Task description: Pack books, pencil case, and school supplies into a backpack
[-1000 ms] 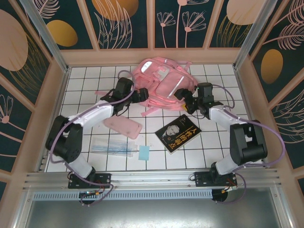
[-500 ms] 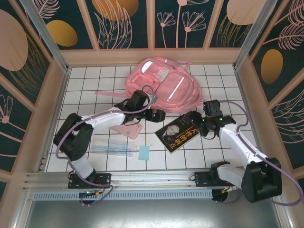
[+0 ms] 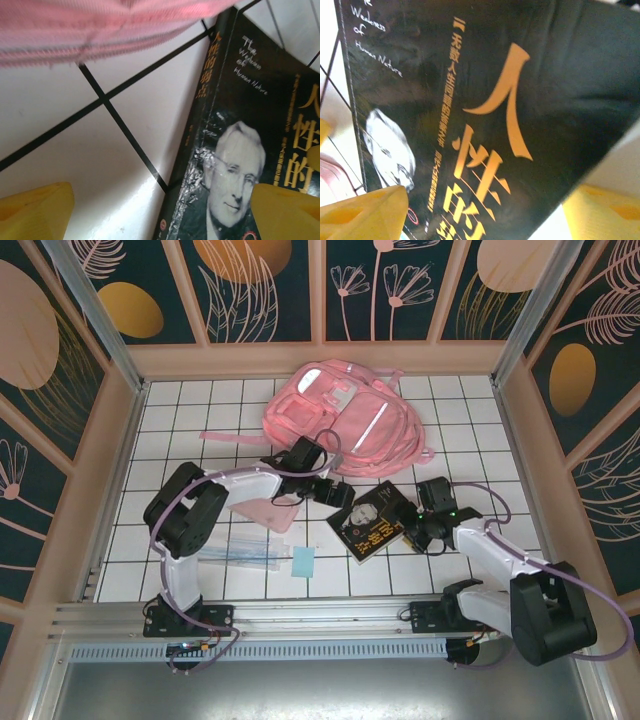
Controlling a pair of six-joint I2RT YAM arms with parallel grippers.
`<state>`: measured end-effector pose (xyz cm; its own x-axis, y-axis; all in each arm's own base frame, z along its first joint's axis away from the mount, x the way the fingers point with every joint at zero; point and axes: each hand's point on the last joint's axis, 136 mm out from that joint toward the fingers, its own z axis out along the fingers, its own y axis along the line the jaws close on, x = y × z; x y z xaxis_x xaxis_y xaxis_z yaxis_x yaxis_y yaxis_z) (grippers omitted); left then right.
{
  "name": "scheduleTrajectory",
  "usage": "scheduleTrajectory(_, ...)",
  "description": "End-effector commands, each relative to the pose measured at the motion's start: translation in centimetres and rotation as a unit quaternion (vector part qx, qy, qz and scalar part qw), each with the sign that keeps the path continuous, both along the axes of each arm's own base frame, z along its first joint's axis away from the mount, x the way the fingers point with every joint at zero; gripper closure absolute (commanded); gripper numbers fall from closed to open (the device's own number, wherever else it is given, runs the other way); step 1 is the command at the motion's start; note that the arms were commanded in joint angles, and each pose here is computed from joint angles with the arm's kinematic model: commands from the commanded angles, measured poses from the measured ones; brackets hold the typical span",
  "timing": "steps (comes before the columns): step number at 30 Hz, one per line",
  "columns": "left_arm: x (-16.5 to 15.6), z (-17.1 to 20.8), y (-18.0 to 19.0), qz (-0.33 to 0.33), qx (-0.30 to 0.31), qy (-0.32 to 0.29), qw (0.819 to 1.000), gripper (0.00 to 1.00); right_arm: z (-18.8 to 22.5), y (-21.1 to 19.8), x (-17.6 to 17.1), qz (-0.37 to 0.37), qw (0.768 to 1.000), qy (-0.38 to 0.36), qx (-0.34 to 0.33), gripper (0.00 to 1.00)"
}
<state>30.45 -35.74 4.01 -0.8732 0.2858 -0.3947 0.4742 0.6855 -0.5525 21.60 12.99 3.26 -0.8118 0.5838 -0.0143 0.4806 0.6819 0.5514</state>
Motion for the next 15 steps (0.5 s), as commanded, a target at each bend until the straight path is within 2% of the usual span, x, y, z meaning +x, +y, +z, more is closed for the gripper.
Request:
scheduleTrajectory(1, -1.2, -1.4, -0.7, -0.012, -0.016, 0.031, 0.999, 0.10, -0.1, 0.7, 1.5, -0.015, 0.999, -0.031, 0.023, 0.21)
scheduleTrajectory(5, -2.9, -2.3, -0.5, -0.022, -0.013, 0.061, 0.998, 0.13, 0.7, 0.9, 3.2, -0.008, 0.997, -0.076, 0.019, 0.24)
scheduleTrajectory(11, -5.8, -1.5, -0.5, -0.046, -0.034, 0.109, 0.992, 0.13, 2.1, 1.9, 6.2, 0.020, 0.990, -0.135, 0.018, 0.31)
scheduleTrajectory(15, -6.4, -0.7, -0.9, -0.050, -0.044, 0.121, 0.990, 0.14, 2.6, 2.8, 7.8, 0.037, 0.986, -0.160, 0.025, 0.43)
